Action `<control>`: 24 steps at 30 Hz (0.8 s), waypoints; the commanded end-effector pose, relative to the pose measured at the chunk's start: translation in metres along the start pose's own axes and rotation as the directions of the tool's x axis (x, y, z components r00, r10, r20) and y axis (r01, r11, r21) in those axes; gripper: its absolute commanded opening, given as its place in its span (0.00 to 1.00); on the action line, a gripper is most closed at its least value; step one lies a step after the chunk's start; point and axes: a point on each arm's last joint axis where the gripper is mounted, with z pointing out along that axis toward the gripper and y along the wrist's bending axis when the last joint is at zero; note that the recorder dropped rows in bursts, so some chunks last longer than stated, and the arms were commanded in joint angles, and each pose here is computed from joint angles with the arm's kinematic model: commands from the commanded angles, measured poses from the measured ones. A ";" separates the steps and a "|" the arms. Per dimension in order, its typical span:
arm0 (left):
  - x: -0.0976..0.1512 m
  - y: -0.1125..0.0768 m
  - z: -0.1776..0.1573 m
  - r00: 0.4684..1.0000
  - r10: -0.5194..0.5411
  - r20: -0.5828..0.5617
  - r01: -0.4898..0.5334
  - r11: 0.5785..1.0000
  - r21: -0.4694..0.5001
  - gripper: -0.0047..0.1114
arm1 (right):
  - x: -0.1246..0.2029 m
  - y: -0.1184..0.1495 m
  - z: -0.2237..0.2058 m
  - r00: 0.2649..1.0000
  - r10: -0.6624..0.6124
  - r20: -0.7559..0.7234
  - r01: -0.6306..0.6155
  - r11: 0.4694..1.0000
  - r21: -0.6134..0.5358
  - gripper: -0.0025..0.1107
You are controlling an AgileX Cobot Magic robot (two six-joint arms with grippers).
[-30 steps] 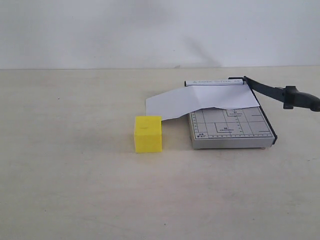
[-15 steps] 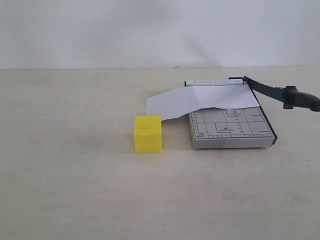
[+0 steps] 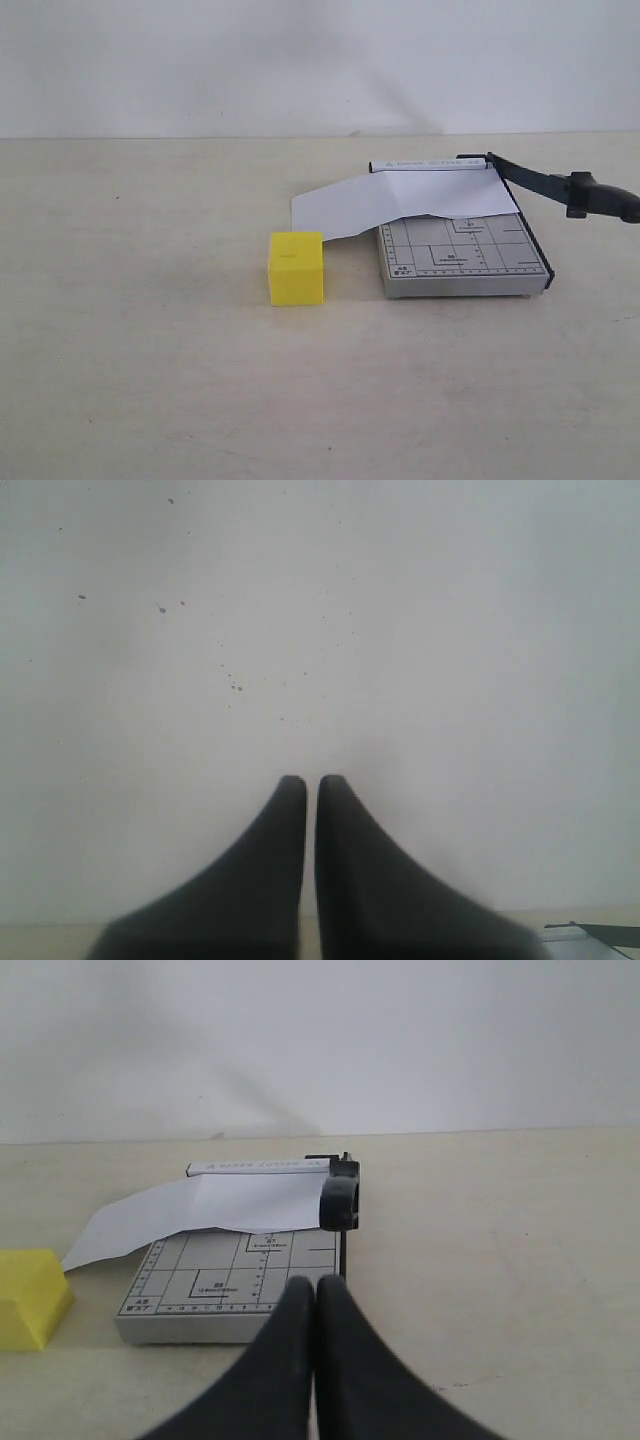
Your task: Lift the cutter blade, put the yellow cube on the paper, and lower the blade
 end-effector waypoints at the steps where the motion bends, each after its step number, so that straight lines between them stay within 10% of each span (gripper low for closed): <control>1: 0.000 0.000 0.000 1.000 -0.013 0.003 0.013 1.000 -0.002 0.08 | 0.006 -0.003 0.002 0.999 0.020 0.030 -0.021 1.000 0.022 0.02; 7: 0.000 0.000 0.000 0.999 -0.035 0.005 0.035 0.999 -0.003 0.08 | 0.005 -0.003 0.002 0.999 0.020 0.032 -0.021 1.000 0.023 0.02; 10: 0.000 0.000 0.000 0.976 -0.219 0.005 0.219 0.976 -0.002 0.08 | 0.005 -0.003 0.002 0.999 0.024 0.032 -0.025 0.999 0.022 0.02; 14: -0.001 0.001 0.000 0.817 -0.576 0.021 0.576 0.817 0.002 0.08 | 0.006 -0.003 0.002 0.999 0.028 0.031 -0.029 0.999 0.020 0.02; 24: -0.010 0.006 -0.001 0.783 -0.607 0.133 0.611 0.792 0.018 0.08 | 0.005 -0.001 0.002 0.992 0.118 0.039 -0.118 0.993 -0.001 0.02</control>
